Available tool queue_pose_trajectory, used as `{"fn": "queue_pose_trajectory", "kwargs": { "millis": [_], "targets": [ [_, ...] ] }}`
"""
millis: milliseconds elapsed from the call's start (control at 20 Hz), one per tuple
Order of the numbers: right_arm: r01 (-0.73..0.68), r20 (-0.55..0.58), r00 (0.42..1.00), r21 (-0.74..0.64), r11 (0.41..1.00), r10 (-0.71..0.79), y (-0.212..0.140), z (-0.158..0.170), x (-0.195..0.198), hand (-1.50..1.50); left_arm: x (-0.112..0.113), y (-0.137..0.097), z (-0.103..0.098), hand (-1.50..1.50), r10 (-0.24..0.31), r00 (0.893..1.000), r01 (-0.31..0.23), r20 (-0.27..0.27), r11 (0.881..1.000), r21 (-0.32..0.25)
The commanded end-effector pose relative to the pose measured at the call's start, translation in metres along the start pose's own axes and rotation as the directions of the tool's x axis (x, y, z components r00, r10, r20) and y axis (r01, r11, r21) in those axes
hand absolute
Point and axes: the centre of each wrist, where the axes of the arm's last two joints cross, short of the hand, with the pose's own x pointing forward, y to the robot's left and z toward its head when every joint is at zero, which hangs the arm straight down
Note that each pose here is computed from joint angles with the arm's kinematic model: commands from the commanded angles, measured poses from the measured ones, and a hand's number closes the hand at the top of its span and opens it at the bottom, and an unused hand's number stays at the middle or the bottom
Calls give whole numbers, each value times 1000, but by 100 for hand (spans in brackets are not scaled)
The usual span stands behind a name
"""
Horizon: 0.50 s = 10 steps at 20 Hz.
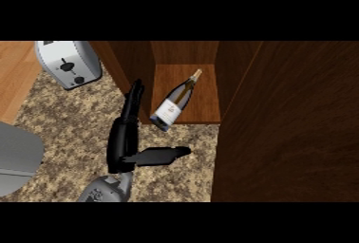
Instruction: Pick up the wine, place it into the cabinet and close the cabinet
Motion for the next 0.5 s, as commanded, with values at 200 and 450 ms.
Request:
{"fn": "queue_pose_trajectory", "kwargs": {
  "millis": [200,450],
  "targets": [
    [-87,18,996,5,996,87,2,3,44,-150,25,51,33,-150,27,999,-24,40,998,-61],
    [-117,-34,992,122,986,122,-7,15,30,150,27,87,39,-150,89,995,-83,34,983,-165]
  ]
}}
